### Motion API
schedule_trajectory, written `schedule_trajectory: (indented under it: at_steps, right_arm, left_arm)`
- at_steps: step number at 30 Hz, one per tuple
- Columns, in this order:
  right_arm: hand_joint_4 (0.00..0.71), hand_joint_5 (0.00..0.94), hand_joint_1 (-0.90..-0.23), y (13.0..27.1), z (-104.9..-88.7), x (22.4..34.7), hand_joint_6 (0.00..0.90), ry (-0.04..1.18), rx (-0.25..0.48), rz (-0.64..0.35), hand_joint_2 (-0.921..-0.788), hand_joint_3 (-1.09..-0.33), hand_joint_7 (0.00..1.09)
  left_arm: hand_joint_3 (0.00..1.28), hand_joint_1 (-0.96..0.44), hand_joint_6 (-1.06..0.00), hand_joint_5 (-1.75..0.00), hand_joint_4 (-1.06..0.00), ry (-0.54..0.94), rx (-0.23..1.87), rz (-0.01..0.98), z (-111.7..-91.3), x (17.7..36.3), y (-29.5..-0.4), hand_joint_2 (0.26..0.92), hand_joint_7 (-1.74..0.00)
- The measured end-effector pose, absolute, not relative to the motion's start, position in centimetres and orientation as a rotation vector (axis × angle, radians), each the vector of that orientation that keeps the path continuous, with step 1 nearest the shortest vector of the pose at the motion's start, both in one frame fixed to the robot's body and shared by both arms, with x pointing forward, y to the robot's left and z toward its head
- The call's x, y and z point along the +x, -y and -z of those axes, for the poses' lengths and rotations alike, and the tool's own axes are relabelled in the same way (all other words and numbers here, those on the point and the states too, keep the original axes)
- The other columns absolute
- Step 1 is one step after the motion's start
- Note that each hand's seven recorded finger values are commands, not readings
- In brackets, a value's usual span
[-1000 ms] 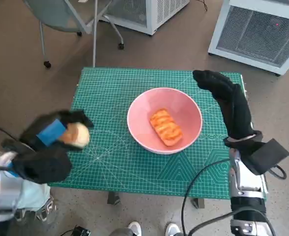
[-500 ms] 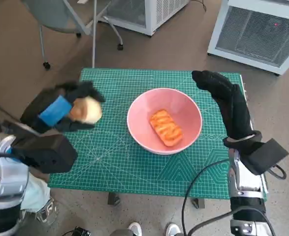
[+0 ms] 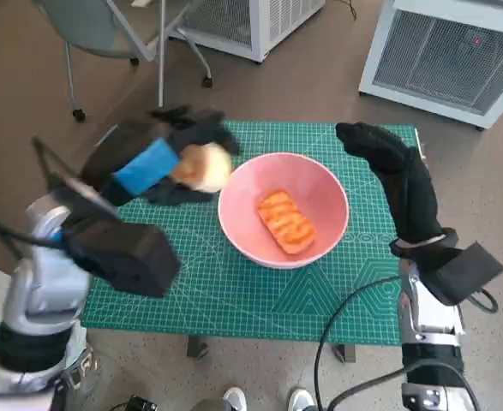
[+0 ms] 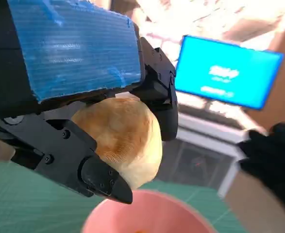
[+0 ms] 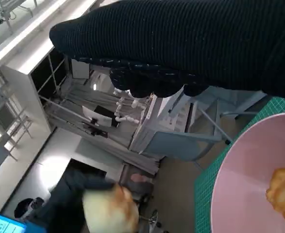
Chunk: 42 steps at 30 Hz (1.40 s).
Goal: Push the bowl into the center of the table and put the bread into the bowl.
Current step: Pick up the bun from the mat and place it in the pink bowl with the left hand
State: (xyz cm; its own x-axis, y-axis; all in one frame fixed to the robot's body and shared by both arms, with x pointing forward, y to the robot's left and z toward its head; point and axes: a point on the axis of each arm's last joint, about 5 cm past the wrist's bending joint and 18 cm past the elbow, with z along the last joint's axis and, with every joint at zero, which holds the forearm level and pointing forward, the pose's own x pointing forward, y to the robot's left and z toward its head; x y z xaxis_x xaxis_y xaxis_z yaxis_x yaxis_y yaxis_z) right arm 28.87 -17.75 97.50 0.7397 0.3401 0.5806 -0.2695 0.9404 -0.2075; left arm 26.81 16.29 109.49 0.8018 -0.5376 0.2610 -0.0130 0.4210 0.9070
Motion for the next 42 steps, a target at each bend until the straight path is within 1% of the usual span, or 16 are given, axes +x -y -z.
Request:
schedule_trajectory:
  at_steps: [3, 5, 11, 15, 18, 19, 20, 21, 22, 23, 24, 25, 28, 29, 32, 42]
  right_arm:
    - [0.239, 0.008, -0.618, 17.9, -97.5, 28.8, -0.001, 0.661, -0.113, -0.324, -0.921, -0.746, 0.52]
    - [0.240, 0.008, -0.618, 17.7, -97.6, 28.8, -0.001, 0.666, -0.113, -0.328, -0.921, -0.746, 0.52]
    - [0.240, 0.007, -0.617, 17.7, -97.8, 28.7, -0.001, 0.678, -0.113, -0.322, -0.921, -0.747, 0.51]
    - [0.240, 0.006, -0.616, 17.9, -97.9, 28.6, -0.001, 0.682, -0.112, -0.309, -0.921, -0.749, 0.51]
    - [0.239, 0.006, -0.616, 17.9, -97.9, 28.5, -0.001, 0.684, -0.111, -0.305, -0.921, -0.751, 0.51]
    - [0.239, 0.005, -0.615, 18.0, -97.9, 28.5, -0.001, 0.685, -0.110, -0.304, -0.921, -0.751, 0.51]
    - [0.238, 0.005, -0.614, 18.0, -97.9, 28.5, -0.001, 0.684, -0.108, -0.303, -0.921, -0.752, 0.51]
    - [0.238, 0.005, -0.611, 18.0, -97.9, 28.5, -0.001, 0.684, -0.106, -0.303, -0.921, -0.753, 0.51]
    - [0.237, 0.004, -0.610, 18.0, -97.9, 28.5, -0.001, 0.683, -0.104, -0.301, -0.921, -0.753, 0.51]
    - [0.237, 0.004, -0.608, 18.0, -97.9, 28.5, -0.001, 0.683, -0.101, -0.300, -0.921, -0.754, 0.51]
    - [0.237, 0.004, -0.607, 18.1, -97.9, 28.5, -0.001, 0.683, -0.099, -0.298, -0.921, -0.755, 0.51]
    - [0.236, 0.004, -0.606, 18.1, -97.9, 28.4, -0.001, 0.683, -0.097, -0.297, -0.921, -0.756, 0.50]
    - [0.236, 0.003, -0.606, 18.2, -97.8, 28.4, -0.001, 0.684, -0.086, -0.291, -0.921, -0.757, 0.50]
    - [0.236, 0.003, -0.609, 18.2, -97.8, 28.4, -0.001, 0.684, -0.082, -0.290, -0.921, -0.757, 0.50]
    - [0.236, 0.003, -0.610, 18.2, -97.8, 28.3, -0.001, 0.688, -0.071, -0.288, -0.921, -0.757, 0.50]
    - [0.239, 0.004, -0.605, 18.2, -98.3, 28.1, -0.001, 0.712, -0.068, -0.285, -0.921, -0.757, 0.51]
  left_arm:
    - [0.04, 0.00, -0.66, -1.19, -0.74, 0.589, 1.097, 0.382, -109.6, 27.9, -14.6, 0.917, -1.04]
    - [0.04, 0.00, -0.66, -1.18, -0.75, 0.607, 1.095, 0.417, -109.4, 28.6, -13.4, 0.916, -1.05]
    - [0.03, 0.00, -0.66, -1.15, -0.77, 0.647, 1.108, 0.495, -108.1, 29.8, -11.3, 0.915, -1.06]
    - [0.05, 0.00, -0.63, -1.16, -0.75, 0.622, 1.105, 0.548, -107.0, 30.7, -10.5, 0.919, -1.11]
    - [0.12, 0.00, -0.53, -1.23, -0.66, 0.572, 1.092, 0.596, -106.2, 31.2, -10.3, 0.920, -1.22]
    - [0.17, -0.03, -0.43, -0.97, -0.54, 0.540, 1.088, 0.620, -106.0, 31.3, -10.2, 0.896, -1.02]
    - [0.17, -0.03, -0.42, -0.83, -0.53, 0.501, 1.083, 0.644, -105.9, 31.5, -10.1, 0.893, -0.88]
    - [0.14, -0.08, -0.40, -0.55, -0.47, 0.464, 1.082, 0.667, -105.8, 31.6, -10.1, 0.886, -0.63]
    - [0.12, -0.09, -0.40, -0.44, -0.45, 0.412, 1.080, 0.690, -105.6, 31.7, -10.1, 0.886, -0.52]
    - [0.09, -0.11, -0.40, -0.28, -0.42, 0.366, 1.080, 0.713, -105.5, 31.8, -10.1, 0.890, -0.36]
    - [0.07, -0.15, -0.39, -0.18, -0.37, 0.324, 1.080, 0.729, -105.4, 31.9, -10.2, 0.885, -0.25]
    - [0.05, -0.18, -0.38, -0.12, -0.34, 0.289, 1.079, 0.742, -105.3, 32.0, -10.2, 0.882, -0.18]
    - [0.03, -0.20, -0.37, -0.05, -0.30, 0.213, 1.076, 0.763, -105.1, 32.1, -10.3, 0.879, -0.10]
    - [0.02, -0.23, -0.37, -0.02, -0.28, 0.200, 1.076, 0.765, -105.1, 32.2, -10.4, 0.873, -0.07]
    - [0.02, -0.25, -0.37, -0.01, -0.27, 0.186, 1.084, 0.760, -105.2, 32.1, -10.3, 0.869, -0.05]
    - [0.01, -0.27, -0.38, 0.00, -0.24, 0.285, 1.082, 0.716, -105.8, 30.9, -10.6, 0.866, -0.04]
